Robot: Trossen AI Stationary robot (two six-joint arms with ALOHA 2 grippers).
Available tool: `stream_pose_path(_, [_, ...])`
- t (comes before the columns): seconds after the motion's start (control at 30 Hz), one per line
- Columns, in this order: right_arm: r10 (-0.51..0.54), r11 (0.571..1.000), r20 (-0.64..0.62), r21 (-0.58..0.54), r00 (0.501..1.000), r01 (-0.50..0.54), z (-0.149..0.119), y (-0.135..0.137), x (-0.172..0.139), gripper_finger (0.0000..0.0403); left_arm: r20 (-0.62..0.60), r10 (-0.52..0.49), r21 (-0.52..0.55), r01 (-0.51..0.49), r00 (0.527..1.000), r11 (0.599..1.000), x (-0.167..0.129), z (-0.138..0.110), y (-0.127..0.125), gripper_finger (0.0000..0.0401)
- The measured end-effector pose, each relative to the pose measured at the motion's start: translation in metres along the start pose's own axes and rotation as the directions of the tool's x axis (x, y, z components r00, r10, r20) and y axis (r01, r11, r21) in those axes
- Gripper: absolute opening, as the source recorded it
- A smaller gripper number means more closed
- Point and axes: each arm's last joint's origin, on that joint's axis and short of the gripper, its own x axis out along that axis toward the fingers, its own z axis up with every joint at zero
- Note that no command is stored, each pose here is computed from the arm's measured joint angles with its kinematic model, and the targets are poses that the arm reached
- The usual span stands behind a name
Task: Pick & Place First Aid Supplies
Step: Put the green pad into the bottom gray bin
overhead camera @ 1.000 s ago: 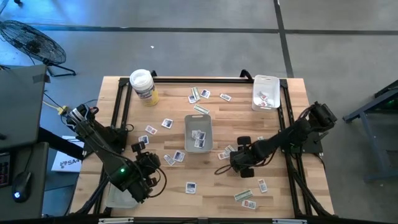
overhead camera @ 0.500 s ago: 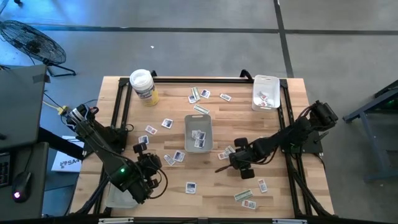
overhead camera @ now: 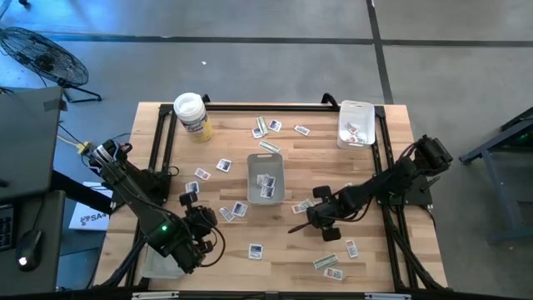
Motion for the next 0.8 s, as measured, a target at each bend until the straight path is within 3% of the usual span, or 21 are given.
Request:
stream_pose_path(0.2, [-0.017, 0.998, 0.021, 0.064, 1.0, 0.016, 0.001, 0.003, 0.0, 0.0029, 0.005, -0.005, 0.001, 0.005, 1.0, 1.0, 0.0, 0.0, -0.001, 0.0088])
stream_pose_path(0.5, [-0.02, 1.0, 0.038, 0.024, 0.999, 0.019, -0.002, 0.013, -0.006, 0.0085, 0.013, -0.012, 0.021, 0.011, 1.0, 1.0, 0.0, 0.001, -0.002, 0.0088])
stream_pose_path(0.8, [-0.039, 0.999, 0.067, -0.031, 0.997, 0.041, -0.003, 0.019, -0.012, 0.0072, 0.03, -0.002, 0.021, 0.002, 1.0, 1.0, 0.0, 0.002, -0.001, 0.0088])
